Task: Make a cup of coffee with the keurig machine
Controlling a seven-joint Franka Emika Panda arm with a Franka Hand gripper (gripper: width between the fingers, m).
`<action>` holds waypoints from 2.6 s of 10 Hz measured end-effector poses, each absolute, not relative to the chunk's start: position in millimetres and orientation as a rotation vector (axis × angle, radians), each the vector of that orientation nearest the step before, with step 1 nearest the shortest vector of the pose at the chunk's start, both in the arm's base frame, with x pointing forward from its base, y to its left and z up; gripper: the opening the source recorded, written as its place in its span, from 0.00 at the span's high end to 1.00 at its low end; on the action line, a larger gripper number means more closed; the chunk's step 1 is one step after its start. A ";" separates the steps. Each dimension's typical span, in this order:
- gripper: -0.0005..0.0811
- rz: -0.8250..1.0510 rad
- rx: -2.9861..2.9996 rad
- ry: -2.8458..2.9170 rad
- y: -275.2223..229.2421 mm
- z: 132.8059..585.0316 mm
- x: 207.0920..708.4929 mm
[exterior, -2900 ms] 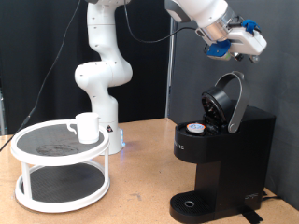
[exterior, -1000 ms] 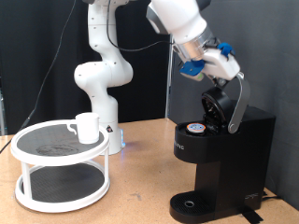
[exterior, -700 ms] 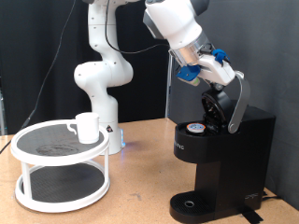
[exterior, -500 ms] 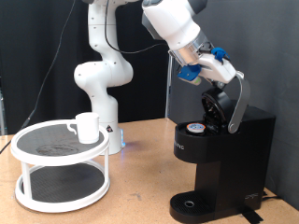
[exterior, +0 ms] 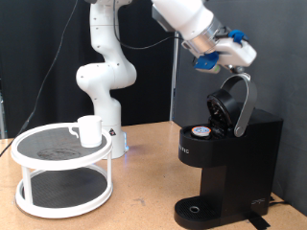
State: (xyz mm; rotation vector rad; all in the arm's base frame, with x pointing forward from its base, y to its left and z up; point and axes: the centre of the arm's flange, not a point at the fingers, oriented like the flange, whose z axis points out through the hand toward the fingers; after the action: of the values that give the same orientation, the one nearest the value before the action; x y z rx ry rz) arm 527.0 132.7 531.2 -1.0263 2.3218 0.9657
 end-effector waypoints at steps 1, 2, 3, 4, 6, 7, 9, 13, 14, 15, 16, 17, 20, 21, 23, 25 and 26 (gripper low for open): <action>0.99 0.968 -1.035 2.317 142.6 537.5 526.0; 0.99 0.965 -1.042 2.323 152.2 540.9 524.4; 0.99 0.956 -1.051 2.333 160.3 541.6 522.6; 0.99 0.947 -1.062 2.343 167.0 541.2 520.7; 0.99 0.934 -1.076 2.357 173.8 539.2 518.5; 0.99 0.923 -1.079 2.369 175.4 536.9 518.0; 0.99 0.905 -1.082 2.386 176.4 530.1 517.4; 0.99 0.873 -1.073 2.429 180.9 513.6 515.7; 0.99 0.872 -1.071 2.432 181.9 513.3 515.5; 0.99 0.869 -1.074 2.441 181.3 509.9 514.8; 0.99 0.868 -1.075 2.444 181.2 508.5 514.3; 0.99 0.862 -1.078 2.445 180.6 509.0 514.2; 0.99 0.840 -1.064 2.449 167.9 512.7 514.6; 0.99 0.836 -1.057 2.452 161.5 514.3 514.3; 0.99 0.811 -1.050 2.466 142.5 510.3 515.3; 0.99 0.781 -1.069 2.485 120.1 498.4 516.2; 0.99 0.768 -1.078 2.497 109.7 491.9 515.8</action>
State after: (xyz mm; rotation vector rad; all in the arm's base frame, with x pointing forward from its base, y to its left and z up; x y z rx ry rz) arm 515.8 109.7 491.9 -1.0777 2.4971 0.7680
